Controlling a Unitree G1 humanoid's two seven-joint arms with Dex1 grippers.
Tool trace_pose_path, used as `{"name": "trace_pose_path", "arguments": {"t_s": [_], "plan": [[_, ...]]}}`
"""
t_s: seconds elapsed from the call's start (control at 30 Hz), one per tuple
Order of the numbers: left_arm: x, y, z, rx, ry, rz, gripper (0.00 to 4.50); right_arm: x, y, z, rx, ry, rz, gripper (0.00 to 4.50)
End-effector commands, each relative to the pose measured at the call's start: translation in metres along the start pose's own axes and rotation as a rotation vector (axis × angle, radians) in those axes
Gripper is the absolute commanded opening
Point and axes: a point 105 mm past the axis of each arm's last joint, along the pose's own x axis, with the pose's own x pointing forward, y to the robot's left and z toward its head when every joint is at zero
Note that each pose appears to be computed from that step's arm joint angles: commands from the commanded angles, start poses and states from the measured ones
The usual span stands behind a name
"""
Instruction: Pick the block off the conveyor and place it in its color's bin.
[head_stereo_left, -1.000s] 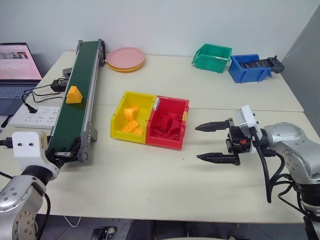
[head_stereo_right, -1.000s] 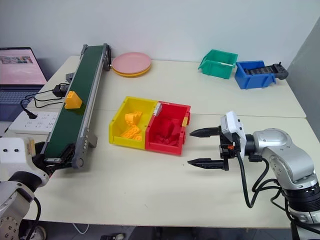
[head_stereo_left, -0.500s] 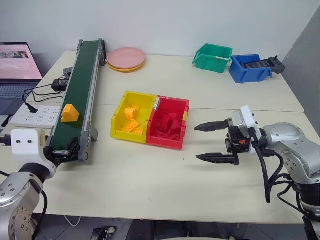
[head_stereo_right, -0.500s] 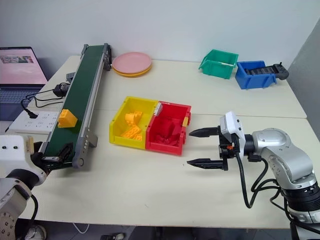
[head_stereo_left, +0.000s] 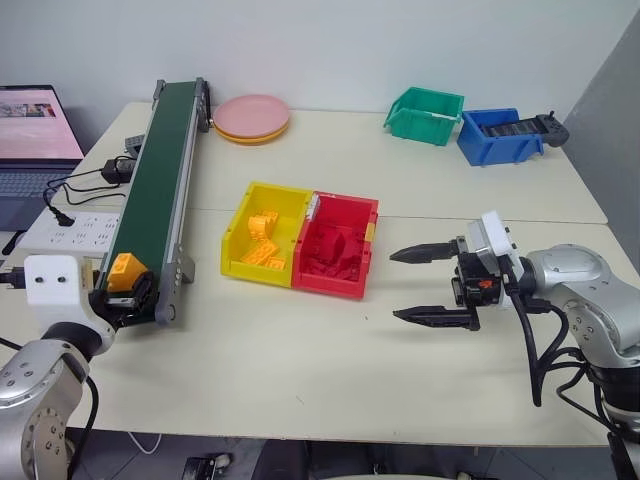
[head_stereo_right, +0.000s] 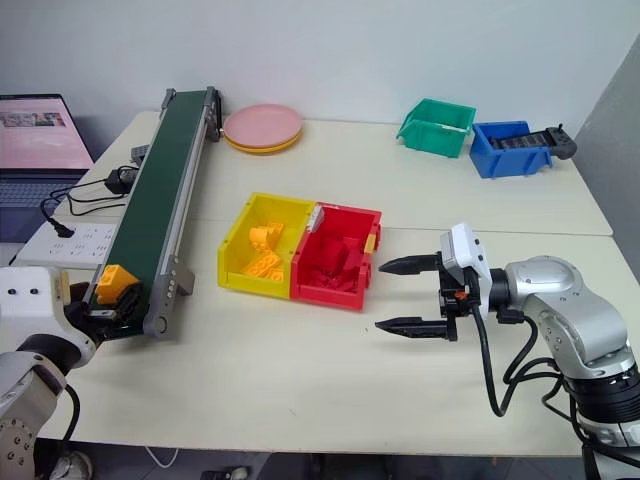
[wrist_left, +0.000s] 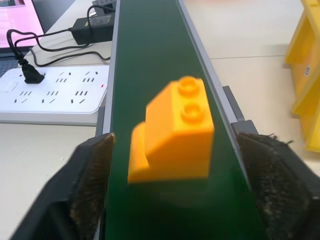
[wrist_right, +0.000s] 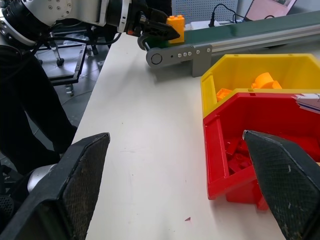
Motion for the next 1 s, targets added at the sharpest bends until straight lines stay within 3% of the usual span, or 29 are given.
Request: {"name": "trace_pose_path", "arguments": {"t_s": [0.03,0.2,0.27,0.4,0.7,0.83,1.0], "plan": [[-0.005,-0.004,0.004,0.031,-0.012,-0.008,2.88,-0.004,-0.002,0.01,-0.049,-0.001,-0.01,4.5],[-0.012,-0.004,0.001,0.024,-0.013,0.024,1.81,-0.004,-0.004,0.011,-0.044,0.001,0.0,4.5],[-0.012,-0.004,0.004,0.025,-0.022,0.03,1.62,-0.004,-0.006,0.013,-0.043,-0.001,0.002,4.5],[-0.013,-0.004,0.009,0.038,-0.041,0.034,1.58,-0.005,-0.007,0.012,-0.041,0.002,0.004,4.5],[-0.004,-0.018,0.045,0.081,-0.144,-0.036,1.58,-0.006,-0.006,0.014,-0.04,0.002,-0.008,4.5],[0.009,-0.046,0.08,0.09,-0.209,-0.178,1.58,-0.012,-0.002,0.012,-0.035,0.021,-0.025,4.5],[0.029,-0.086,0.093,0.086,-0.189,-0.385,1.58,-0.016,-0.002,0.016,-0.053,0.021,-0.07,4.5]]}}
